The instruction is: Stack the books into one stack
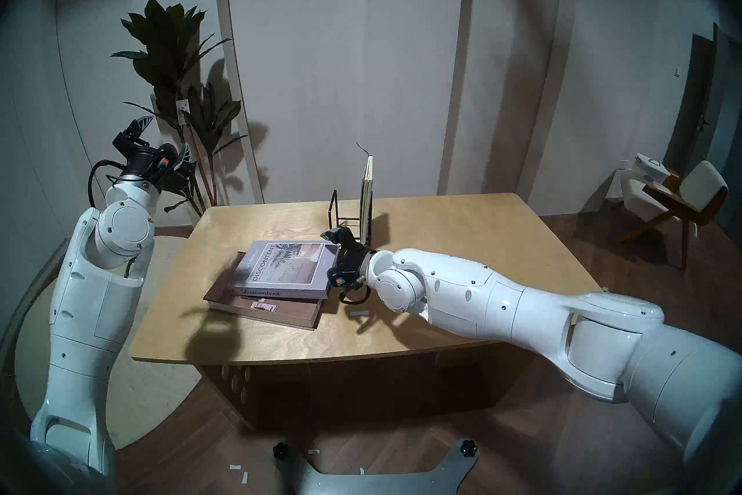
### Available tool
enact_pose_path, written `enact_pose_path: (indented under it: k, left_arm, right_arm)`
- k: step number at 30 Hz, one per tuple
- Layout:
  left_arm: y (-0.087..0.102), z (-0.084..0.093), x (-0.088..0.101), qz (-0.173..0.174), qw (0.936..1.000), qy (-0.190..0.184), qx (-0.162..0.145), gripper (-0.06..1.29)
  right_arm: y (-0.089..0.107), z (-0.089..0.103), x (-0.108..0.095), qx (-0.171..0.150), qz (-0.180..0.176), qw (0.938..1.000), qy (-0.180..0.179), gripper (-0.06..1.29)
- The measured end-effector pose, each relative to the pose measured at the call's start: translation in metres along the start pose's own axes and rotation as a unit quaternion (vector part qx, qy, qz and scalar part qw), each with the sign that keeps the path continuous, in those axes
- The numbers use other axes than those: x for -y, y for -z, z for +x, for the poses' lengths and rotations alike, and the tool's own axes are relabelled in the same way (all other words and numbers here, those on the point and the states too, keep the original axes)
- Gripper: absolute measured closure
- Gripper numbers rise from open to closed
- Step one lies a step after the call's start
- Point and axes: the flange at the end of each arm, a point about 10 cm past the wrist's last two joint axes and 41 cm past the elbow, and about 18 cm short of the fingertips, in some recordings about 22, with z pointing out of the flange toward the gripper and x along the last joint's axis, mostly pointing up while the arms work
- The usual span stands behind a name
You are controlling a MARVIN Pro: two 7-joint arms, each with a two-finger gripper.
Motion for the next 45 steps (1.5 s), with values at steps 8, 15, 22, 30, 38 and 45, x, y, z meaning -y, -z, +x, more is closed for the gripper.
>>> enact_pose_path:
  k: [8, 15, 22, 30, 38, 45]
  left_arm:
    - [0.0, 0.0, 0.0, 0.0, 1.0, 0.0, 0.0, 0.02]
    - [0.0, 0.0, 0.0, 0.0, 1.0, 0.0, 0.0, 0.02]
    - [0.0, 0.0, 0.0, 0.0, 1.0, 0.0, 0.0, 0.02]
    - [0.0, 0.0, 0.0, 0.0, 1.0, 0.0, 0.0, 0.02]
    - [0.0, 0.0, 0.0, 0.0, 1.0, 0.0, 0.0, 0.02]
    - [0.0, 0.0, 0.0, 0.0, 1.0, 0.0, 0.0, 0.02]
  right_arm:
    - [0.016, 0.01, 0.007, 0.0, 0.065, 0.9979, 0.008, 0.02]
    - [0.027, 0.006, 0.005, 0.028, 0.082, 0.9963, 0.001, 0.02]
    - [0.031, 0.003, 0.005, 0.039, 0.085, 0.9956, 0.002, 0.02]
    - [0.023, 0.002, 0.013, 0.032, 0.07, 0.9955, 0.054, 0.02]
    - [0.016, 0.02, 0.015, 0.014, 0.059, 0.9884, 0.139, 0.02]
    - [0.016, 0.031, 0.008, 0.012, 0.05, 0.9788, 0.198, 0.02]
